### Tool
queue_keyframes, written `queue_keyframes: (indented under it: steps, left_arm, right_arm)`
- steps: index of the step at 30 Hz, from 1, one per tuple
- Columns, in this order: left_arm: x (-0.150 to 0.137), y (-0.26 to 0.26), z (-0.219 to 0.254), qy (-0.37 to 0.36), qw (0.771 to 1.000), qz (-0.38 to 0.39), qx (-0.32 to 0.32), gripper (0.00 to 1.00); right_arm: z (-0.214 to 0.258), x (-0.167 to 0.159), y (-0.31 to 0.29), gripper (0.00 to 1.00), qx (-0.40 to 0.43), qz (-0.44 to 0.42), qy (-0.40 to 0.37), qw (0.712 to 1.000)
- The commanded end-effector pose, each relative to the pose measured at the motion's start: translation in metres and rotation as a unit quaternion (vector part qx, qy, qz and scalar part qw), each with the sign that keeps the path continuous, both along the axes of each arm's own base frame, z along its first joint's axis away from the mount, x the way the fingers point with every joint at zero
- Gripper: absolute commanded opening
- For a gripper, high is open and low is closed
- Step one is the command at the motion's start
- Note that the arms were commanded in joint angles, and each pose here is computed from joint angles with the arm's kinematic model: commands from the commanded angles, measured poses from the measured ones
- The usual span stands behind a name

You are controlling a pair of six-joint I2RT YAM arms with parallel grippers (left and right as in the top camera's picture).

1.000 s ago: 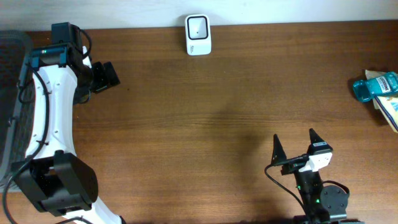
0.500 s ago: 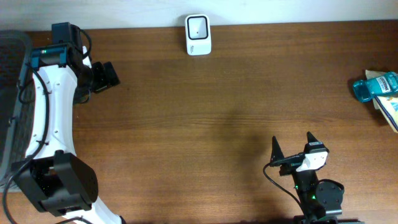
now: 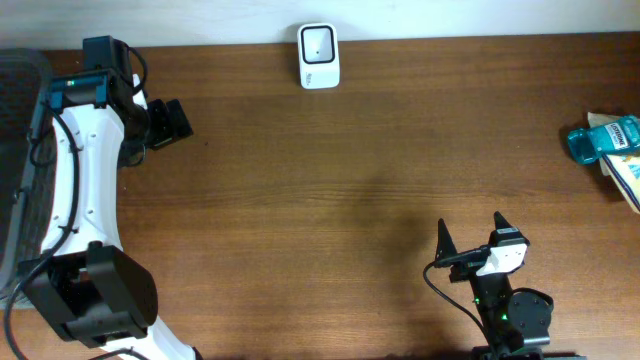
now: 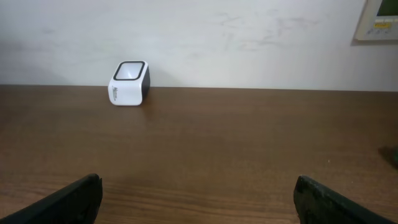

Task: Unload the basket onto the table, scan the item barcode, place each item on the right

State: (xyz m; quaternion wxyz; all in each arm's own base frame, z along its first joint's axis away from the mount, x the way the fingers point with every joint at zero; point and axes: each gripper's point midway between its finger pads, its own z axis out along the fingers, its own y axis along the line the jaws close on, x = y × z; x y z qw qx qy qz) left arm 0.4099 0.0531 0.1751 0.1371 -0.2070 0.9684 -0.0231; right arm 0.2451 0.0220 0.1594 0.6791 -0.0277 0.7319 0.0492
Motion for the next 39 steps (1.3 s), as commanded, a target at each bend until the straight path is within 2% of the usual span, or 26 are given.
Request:
queue_keyframes:
  steps: [1,8,12,17,20,23,33,37,39]
  left_arm:
    - [0.001,0.0,0.003,-0.005,1.0,0.003,-0.004,0.99]
    - [-0.002,0.0,0.003,0.001,1.0,0.003,-0.004,0.99]
    - [0.003,-0.008,0.022,-0.037,0.999,-0.008,-0.004,0.99]
    - [0.006,-0.049,0.072,-0.125,0.983,-0.129,0.039,0.99]
    - [-0.002,-0.088,0.09,-0.186,0.956,-0.217,0.063,0.99]
    - [-0.021,-0.104,0.089,-0.234,0.933,-0.263,0.08,0.99]
    - [-0.113,-0.098,0.038,-0.334,0.903,-0.259,0.083,0.99]
    - [-0.16,-0.092,0.04,-0.417,0.87,-0.245,0.099,0.99]
    - [-0.173,-0.09,0.04,-0.44,0.859,-0.241,0.103,0.99]
  right_arm:
    - [-0.002,0.0,-0.004,0.98,0.0,-0.012,0.0,1.0]
    - [-0.002,0.0,-0.005,0.98,0.0,-0.012,0.0,1.0]
    - [-0.002,0.0,-0.004,0.98,0.0,-0.012,0.0,1.0]
    - [-0.002,0.0,-0.005,0.98,0.0,-0.012,0.0,1.0]
    - [-0.002,0.0,-0.005,0.98,0.0,-0.012,0.0,1.0]
    - [-0.002,0.0,-0.004,0.98,0.0,-0.012,0.0,1.0]
    - [-0.002,0.0,-0.004,0.98,0.0,-0.012,0.0,1.0]
    - [-0.002,0.0,-0.004,0.98,0.0,-0.012,0.0,1.0]
    - [-0.002,0.0,-0.005,0.98,0.0,-0.012,0.0,1.0]
